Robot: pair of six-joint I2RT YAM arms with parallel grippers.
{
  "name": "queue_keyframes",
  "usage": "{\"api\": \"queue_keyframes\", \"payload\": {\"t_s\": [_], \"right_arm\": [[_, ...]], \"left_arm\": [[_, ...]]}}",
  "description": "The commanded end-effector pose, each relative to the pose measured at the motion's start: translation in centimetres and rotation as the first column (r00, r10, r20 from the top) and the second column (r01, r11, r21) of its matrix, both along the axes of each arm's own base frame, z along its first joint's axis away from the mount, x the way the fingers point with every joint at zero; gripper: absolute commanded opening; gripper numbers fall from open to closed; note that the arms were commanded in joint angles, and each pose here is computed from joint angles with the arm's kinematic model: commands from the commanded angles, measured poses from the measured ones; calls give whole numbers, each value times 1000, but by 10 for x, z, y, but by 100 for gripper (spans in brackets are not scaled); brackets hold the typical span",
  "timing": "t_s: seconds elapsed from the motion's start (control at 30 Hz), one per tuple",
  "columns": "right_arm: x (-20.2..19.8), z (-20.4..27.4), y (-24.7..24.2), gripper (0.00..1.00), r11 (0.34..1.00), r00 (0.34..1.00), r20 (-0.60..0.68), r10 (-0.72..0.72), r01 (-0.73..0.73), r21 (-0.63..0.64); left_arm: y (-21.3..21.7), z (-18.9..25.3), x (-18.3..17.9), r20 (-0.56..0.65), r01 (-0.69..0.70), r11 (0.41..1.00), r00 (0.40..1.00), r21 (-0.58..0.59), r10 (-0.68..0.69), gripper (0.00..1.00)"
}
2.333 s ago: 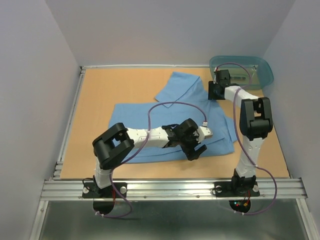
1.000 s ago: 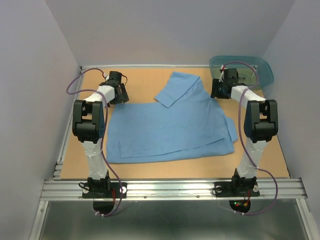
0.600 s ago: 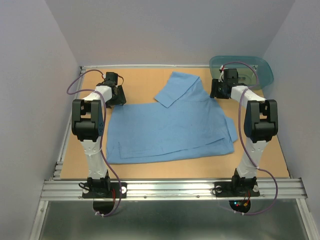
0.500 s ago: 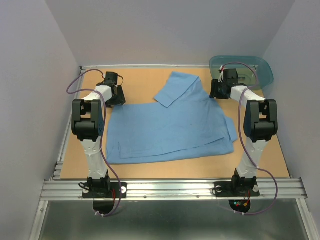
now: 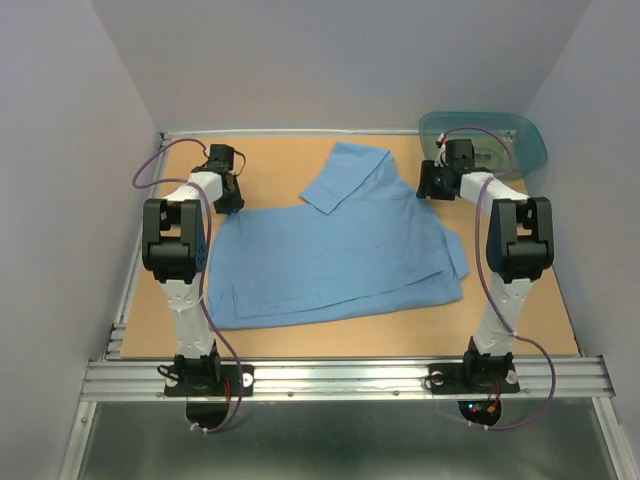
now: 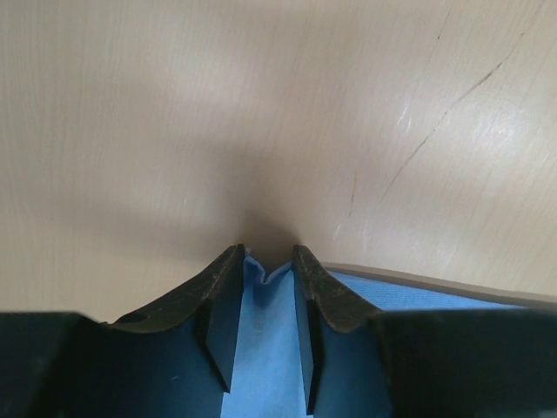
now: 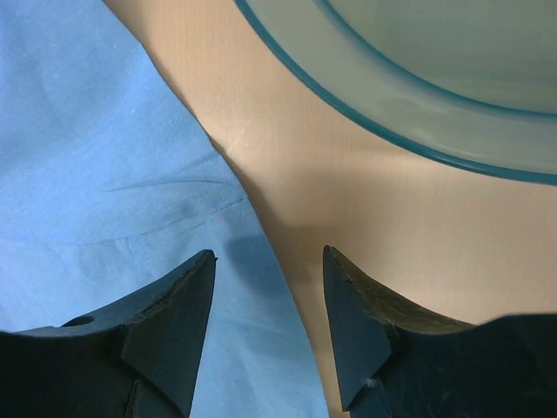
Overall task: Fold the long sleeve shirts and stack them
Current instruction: Fold the shirt
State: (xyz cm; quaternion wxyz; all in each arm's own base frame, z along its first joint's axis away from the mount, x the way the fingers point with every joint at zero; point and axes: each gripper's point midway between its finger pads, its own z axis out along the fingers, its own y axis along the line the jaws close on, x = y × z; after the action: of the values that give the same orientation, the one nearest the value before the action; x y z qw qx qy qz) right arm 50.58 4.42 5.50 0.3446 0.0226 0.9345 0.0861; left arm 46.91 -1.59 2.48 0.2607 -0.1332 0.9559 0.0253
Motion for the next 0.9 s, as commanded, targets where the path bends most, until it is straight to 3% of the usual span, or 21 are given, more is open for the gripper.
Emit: {"api": "queue_keyframes", "payload": {"t_s": [0.0,0.23,0.63,0.87], "right_arm": [[14,1,13,58,997,997,27,72,-72,23],[38,16,28,55,986,985,87,150,-156,57],[51,-13,54,54,971,975,60,213,-218,99],[46,-35,53,50,975,977,16,214,-215,52]], "left_arm": [[1,-13,-24,-86,5,1000,996,-5,-5,35],[1,-12,-25,-79,8,1000,997,1,-8,26],[3,-15,-22,-75,14,1000,997,14,-13,25],[6,-15,-26,-80,6,1000,997,28,-3,25]]}}
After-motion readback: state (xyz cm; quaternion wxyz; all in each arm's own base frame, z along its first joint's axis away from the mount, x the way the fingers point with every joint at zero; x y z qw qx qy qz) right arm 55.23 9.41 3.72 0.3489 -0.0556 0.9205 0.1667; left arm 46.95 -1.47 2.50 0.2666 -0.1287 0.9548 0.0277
